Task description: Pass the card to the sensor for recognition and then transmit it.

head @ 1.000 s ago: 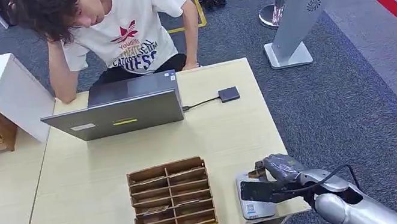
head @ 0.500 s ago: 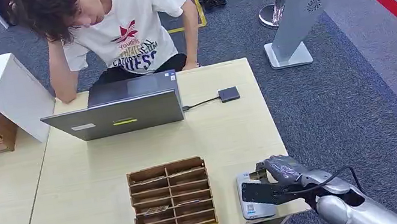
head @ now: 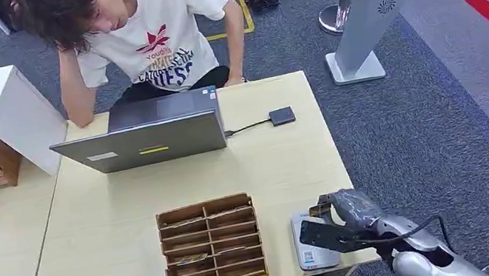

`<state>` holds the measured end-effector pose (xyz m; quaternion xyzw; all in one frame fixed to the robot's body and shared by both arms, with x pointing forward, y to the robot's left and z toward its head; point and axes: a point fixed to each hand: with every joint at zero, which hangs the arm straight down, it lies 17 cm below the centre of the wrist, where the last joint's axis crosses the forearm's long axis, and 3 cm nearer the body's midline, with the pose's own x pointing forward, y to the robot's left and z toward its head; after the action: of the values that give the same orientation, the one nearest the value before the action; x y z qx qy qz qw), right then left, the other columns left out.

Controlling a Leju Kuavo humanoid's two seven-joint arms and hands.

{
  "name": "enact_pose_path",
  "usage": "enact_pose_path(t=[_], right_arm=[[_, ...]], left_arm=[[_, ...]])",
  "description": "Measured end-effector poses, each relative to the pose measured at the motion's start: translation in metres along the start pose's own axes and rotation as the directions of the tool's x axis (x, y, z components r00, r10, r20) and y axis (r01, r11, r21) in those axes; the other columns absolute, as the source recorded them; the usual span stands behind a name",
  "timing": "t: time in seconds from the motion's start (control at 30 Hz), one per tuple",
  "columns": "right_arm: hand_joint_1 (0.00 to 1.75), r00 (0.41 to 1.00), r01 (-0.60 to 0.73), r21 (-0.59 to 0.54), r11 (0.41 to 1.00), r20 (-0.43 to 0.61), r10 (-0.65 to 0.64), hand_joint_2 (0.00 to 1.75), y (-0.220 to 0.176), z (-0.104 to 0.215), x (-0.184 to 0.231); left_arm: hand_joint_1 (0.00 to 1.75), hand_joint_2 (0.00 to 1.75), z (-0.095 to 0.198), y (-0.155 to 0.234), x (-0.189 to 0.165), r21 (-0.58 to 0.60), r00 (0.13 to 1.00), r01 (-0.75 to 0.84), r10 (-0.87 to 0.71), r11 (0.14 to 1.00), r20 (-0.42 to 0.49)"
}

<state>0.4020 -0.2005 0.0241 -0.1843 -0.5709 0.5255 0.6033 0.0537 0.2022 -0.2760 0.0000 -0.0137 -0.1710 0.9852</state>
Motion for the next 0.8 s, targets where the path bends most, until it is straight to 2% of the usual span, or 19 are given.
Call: enact_pose_path(t=[0.23, 0.43, 0.8], right_arm=[[1.75, 0.988, 0.142, -0.191, 0.971, 0.087, -0.127, 1.75, -0.036, 0.0, 0.042], [1.75, 0.966, 0.243, -0.296, 0.924, 0.165, -0.201, 1.75, -0.062, 0.006, 0.068], [1.75, 0.942, 0.316, -0.353, 0.881, 0.227, -0.247, 1.75, -0.08, 0.011, 0.088]], left_arm=[[0.0, 0.0, 0.0, 0.0, 0.0, 0.0, 1.0, -0.006, 0.006, 1.0, 0.008], [0.0, 0.0, 0.0, 0.0, 0.0, 0.002, 1.0, -0.006, 0.006, 1.0, 0.009], [0.0, 0.0, 0.0, 0.0, 0.0, 0.005, 1.0, -0.001, 0.001, 1.0, 0.01]])
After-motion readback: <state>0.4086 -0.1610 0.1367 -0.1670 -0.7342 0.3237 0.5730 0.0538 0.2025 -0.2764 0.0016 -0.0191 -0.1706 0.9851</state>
